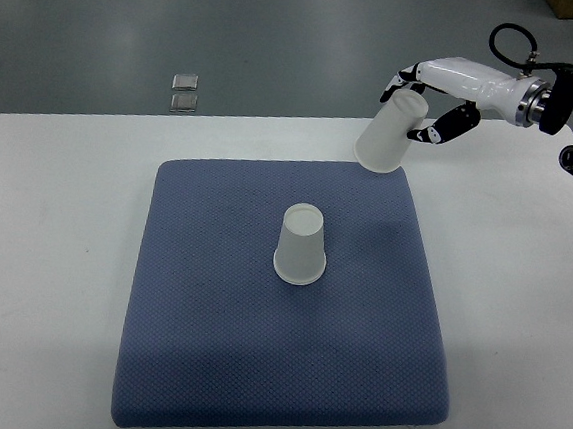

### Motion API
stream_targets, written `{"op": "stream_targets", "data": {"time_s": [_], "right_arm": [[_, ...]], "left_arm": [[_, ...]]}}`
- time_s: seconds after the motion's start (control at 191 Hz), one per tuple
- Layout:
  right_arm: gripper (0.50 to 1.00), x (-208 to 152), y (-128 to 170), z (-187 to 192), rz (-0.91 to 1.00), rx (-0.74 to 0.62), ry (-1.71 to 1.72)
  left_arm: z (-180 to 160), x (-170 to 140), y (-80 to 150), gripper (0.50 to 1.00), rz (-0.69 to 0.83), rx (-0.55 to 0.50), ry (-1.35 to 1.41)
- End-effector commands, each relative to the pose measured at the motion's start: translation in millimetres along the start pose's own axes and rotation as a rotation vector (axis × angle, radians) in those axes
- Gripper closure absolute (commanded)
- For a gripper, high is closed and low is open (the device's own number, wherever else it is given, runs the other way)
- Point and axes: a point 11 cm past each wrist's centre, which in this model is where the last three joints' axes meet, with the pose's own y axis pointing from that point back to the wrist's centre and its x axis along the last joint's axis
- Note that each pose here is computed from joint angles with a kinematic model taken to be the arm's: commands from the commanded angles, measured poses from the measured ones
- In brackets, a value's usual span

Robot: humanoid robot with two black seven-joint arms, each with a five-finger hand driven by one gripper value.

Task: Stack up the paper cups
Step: 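Lift the cup with the right hand and carry it over the pad cup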

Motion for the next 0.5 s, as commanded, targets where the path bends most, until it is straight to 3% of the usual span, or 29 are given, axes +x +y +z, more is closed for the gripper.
{"op": "stream_targets", "data": {"time_s": [0.0, 0.251, 0.496], "right_arm": [[0.854, 10.7, -0.1, -30.4, -0.014, 0.114, -0.052], [0.852, 5.7, -5.9, -68.5, -0.073, 0.234, -0.078], [0.852, -6.2, -10.2, -73.7, -0.105, 0.247, -0.076]], "left_arm": [[0.0, 0.0, 0.0, 0.500, 0.000, 0.000, -0.002], [0.0, 0.0, 0.0, 0.500, 0.000, 0.000, 0.000], [0.0, 0.0, 0.0, 0.500, 0.000, 0.000, 0.000]]}}
